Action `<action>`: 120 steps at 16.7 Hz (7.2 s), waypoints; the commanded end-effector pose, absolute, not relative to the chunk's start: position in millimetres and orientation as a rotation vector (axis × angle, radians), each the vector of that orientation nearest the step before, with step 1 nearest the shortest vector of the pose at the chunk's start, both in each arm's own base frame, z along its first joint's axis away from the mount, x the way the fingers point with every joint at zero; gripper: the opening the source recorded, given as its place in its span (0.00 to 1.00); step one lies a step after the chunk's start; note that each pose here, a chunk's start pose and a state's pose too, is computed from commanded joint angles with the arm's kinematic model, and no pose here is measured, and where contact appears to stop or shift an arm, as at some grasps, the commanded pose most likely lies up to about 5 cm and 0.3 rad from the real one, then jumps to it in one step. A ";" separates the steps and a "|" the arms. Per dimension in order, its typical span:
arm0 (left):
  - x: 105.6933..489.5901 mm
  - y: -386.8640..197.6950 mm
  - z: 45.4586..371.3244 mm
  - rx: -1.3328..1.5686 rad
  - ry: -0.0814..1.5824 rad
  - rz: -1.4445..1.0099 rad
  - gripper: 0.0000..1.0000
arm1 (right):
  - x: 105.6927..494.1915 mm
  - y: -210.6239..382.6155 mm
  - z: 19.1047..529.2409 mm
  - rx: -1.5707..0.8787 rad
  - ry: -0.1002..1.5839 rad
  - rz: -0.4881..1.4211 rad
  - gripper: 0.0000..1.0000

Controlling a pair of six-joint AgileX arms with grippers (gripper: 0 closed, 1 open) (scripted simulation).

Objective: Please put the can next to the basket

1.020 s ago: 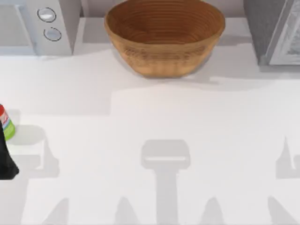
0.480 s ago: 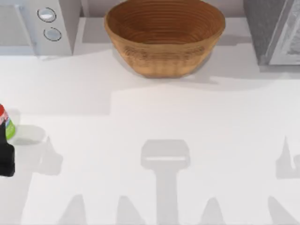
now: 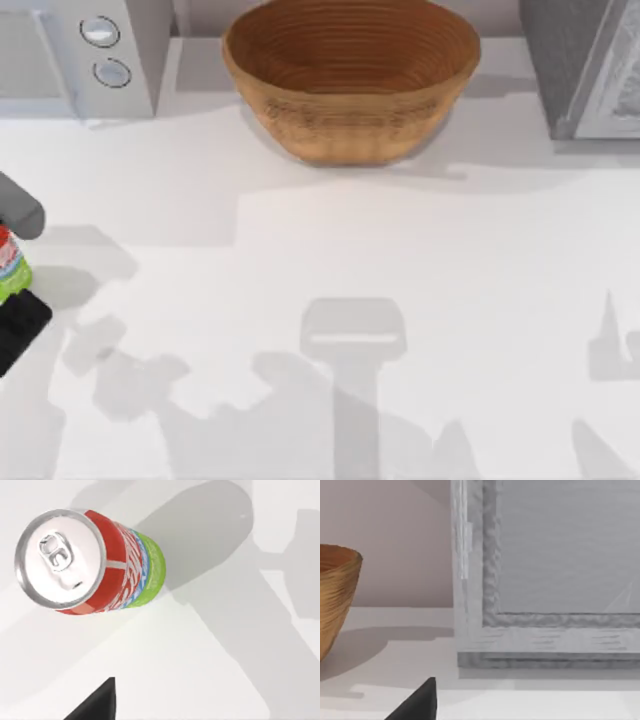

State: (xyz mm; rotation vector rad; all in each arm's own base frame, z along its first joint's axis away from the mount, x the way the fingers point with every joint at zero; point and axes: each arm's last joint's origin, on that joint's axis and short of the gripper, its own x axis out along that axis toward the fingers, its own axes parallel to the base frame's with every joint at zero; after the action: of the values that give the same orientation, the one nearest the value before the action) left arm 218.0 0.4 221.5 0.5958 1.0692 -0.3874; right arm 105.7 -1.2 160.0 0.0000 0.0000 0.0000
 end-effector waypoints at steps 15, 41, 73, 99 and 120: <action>371.0 41.9 220.0 0.629 1.480 -0.630 1.00 | 105.7 -1.2 160.0 0.000 0.000 0.000 1.00; 370.8 41.9 160.1 0.629 1.480 -0.630 0.25 | 105.7 -1.2 160.0 0.000 0.000 0.000 1.00; 373.4 -224.7 167.8 0.072 1.615 -0.049 0.00 | 105.7 -1.2 160.0 0.000 0.000 0.000 1.00; 359.6 -257.7 172.2 0.015 1.573 -0.016 0.60 | 105.7 -1.2 160.0 0.000 0.000 0.000 1.00; 360.1 -257.7 205.6 0.016 1.576 -0.015 1.00 | 105.7 -1.2 160.0 0.000 0.000 0.000 1.00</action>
State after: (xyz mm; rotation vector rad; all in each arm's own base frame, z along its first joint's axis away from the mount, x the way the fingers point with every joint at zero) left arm 360.1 -257.7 205.6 0.0161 1.5758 -0.0153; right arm 105.7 -1.2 160.0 0.0000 0.0000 0.0000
